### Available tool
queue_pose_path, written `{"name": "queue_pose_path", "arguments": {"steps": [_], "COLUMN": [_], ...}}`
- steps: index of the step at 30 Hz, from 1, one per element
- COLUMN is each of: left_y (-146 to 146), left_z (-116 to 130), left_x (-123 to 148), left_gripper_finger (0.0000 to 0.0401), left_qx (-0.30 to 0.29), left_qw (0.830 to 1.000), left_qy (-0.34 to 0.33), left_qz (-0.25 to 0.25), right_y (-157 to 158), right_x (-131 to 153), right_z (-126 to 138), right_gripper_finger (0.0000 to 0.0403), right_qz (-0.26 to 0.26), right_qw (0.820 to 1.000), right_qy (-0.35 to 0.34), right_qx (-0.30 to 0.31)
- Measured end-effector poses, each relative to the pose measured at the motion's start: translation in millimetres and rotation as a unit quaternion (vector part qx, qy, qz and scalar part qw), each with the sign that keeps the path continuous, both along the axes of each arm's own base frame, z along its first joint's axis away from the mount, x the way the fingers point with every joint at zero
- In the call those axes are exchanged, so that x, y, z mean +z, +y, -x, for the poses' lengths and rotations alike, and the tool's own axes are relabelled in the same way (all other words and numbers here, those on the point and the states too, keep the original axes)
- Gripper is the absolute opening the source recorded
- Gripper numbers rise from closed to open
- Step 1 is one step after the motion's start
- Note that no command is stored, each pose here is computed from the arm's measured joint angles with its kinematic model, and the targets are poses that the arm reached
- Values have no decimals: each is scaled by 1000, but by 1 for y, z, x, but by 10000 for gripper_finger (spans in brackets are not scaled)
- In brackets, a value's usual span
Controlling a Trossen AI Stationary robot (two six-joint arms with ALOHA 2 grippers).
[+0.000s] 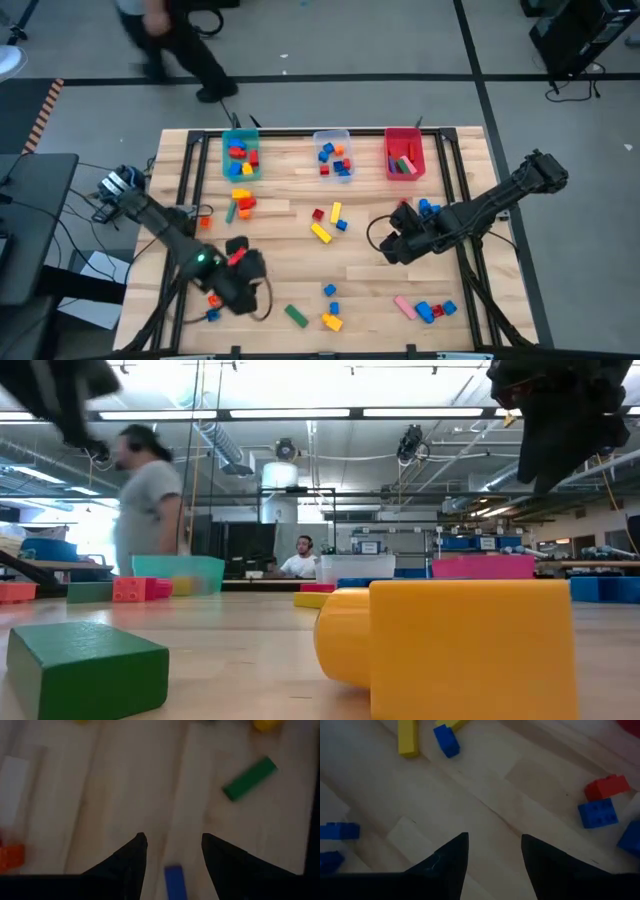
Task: Sort blocks by size
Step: Put the blue block into the red bin
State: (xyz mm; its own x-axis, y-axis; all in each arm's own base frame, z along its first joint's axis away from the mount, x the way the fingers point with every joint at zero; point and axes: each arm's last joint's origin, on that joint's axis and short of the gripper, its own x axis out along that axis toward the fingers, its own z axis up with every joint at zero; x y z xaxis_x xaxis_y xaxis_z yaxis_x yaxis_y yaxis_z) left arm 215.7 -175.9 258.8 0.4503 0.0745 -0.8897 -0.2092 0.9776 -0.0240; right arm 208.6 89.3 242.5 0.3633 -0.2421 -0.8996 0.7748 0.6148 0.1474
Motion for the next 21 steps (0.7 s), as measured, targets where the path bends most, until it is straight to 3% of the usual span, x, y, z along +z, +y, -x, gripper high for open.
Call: {"name": "queue_pose_path", "arguments": {"steps": [6,12,21], "left_y": [-27,-37,-34], "left_z": [20,34,45], "left_x": [-27,-60,-99], "left_gripper_finger": [198,198,198], "left_qx": [-40,15,79], "left_qw": [999,998,991], "left_qy": [20,55,90], "left_qz": [-19,-17,59], "right_y": [4,6,6], "right_x": [1,1,2], "right_z": [0,-1,-2], "right_gripper_finger": [197,195,195], "right_qz": [14,11,7], "right_qw": [1000,1000,999], "right_qy": [-14,-24,-31], "right_qx": [7,9,9]}}
